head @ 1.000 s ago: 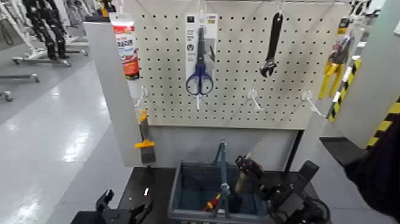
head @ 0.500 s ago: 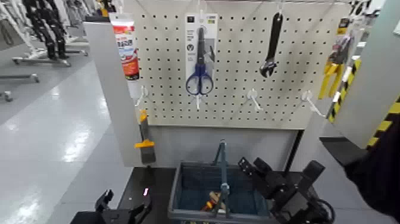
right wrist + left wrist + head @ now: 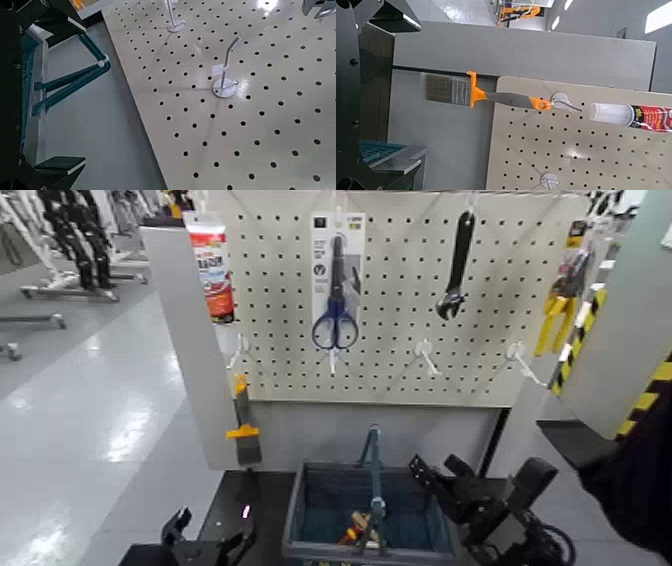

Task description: Put the tool with the wooden handle into the crate.

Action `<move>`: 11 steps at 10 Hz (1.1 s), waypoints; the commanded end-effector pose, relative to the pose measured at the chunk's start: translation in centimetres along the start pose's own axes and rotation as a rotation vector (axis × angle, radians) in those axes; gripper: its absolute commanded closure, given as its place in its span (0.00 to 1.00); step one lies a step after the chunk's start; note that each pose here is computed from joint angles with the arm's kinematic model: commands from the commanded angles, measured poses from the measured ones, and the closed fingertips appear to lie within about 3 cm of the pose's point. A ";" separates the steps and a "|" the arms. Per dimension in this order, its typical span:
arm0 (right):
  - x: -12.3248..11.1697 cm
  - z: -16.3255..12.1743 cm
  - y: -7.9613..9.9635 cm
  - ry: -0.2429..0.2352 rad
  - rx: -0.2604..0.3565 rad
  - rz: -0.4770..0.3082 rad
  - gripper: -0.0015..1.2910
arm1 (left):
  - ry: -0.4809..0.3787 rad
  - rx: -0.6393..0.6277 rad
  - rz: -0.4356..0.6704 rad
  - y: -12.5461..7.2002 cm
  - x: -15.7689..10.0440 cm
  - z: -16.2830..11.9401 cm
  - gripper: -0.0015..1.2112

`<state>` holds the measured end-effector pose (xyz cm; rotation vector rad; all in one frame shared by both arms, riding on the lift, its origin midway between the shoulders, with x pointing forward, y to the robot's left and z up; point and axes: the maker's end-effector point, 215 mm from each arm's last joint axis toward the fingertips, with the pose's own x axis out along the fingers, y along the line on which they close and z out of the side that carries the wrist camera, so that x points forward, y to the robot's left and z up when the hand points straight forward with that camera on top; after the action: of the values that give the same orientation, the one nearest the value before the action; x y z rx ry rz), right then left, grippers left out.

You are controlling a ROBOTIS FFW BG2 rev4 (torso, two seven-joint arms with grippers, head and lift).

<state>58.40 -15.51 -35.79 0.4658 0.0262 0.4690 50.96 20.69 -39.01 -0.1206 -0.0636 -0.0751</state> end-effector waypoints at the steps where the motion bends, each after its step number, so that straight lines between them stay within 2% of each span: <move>1: -1.3 0.7 -0.6 0.007 -0.106 -0.075 0.11 | 0.002 0.000 -0.001 -0.1 0.0 -0.1 0.09; 4: -4.2 0.4 -1.9 0.045 -0.252 -0.216 0.11 | 0.003 0.001 0.000 0.0 0.0 -0.1 0.09; 6: -6.3 0.7 -2.3 0.036 -0.322 -0.287 0.11 | 0.004 0.000 -0.001 -0.1 0.0 -0.2 0.09; 9: -8.9 0.3 -2.3 0.017 -0.358 -0.341 0.11 | 0.003 0.002 0.000 0.1 0.0 -0.2 0.09; 11: -10.2 -0.4 -2.3 0.031 -0.380 -0.366 0.11 | 0.003 0.003 0.003 0.3 -0.1 -0.1 0.09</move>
<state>50.58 -21.63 -37.85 0.0828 0.0474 0.1169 50.92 20.90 -39.18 -0.1181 -0.0609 -0.0726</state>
